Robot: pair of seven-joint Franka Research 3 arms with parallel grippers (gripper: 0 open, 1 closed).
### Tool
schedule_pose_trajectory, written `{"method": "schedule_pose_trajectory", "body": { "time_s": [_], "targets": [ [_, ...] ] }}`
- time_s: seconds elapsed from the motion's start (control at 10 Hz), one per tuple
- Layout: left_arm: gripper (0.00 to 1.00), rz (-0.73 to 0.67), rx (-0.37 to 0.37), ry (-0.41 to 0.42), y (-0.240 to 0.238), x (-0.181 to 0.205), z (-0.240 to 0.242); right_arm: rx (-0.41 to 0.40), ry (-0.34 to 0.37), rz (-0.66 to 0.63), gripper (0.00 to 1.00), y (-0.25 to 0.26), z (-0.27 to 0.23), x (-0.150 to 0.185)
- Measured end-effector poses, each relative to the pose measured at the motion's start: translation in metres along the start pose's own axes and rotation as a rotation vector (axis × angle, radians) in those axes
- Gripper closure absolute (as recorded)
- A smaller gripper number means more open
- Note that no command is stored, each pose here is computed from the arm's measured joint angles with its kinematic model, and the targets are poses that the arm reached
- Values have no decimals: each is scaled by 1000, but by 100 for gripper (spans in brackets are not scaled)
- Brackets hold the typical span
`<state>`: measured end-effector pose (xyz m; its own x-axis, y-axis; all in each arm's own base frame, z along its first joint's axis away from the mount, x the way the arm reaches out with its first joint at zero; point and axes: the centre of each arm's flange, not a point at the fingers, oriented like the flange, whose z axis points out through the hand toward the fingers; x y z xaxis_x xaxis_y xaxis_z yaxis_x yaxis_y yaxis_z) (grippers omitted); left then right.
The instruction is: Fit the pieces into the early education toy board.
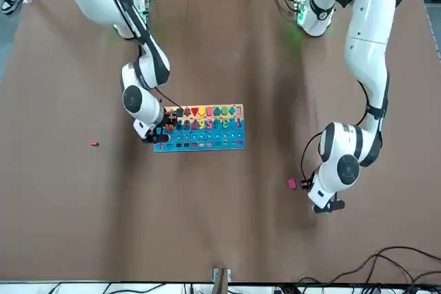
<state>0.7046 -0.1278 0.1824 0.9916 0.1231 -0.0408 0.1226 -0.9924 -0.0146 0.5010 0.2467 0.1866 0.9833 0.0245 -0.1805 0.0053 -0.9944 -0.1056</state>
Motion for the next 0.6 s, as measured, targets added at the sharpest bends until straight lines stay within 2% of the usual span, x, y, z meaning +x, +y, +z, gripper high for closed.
{"method": "schedule_pose_trajectory", "body": {
  "time_s": [0.3,0.5,0.6],
  "targets": [
    [75,0,-1,4,0,0,-3,-3,-19,6,45,2,-20,4],
    [76,-1,-1,3,0,0,-2,5,-3,35,42,17,-57,11],
    [76,-2,-1,2,0,0,-2,11,14,49,37,32,-76,15]
  ]
}}
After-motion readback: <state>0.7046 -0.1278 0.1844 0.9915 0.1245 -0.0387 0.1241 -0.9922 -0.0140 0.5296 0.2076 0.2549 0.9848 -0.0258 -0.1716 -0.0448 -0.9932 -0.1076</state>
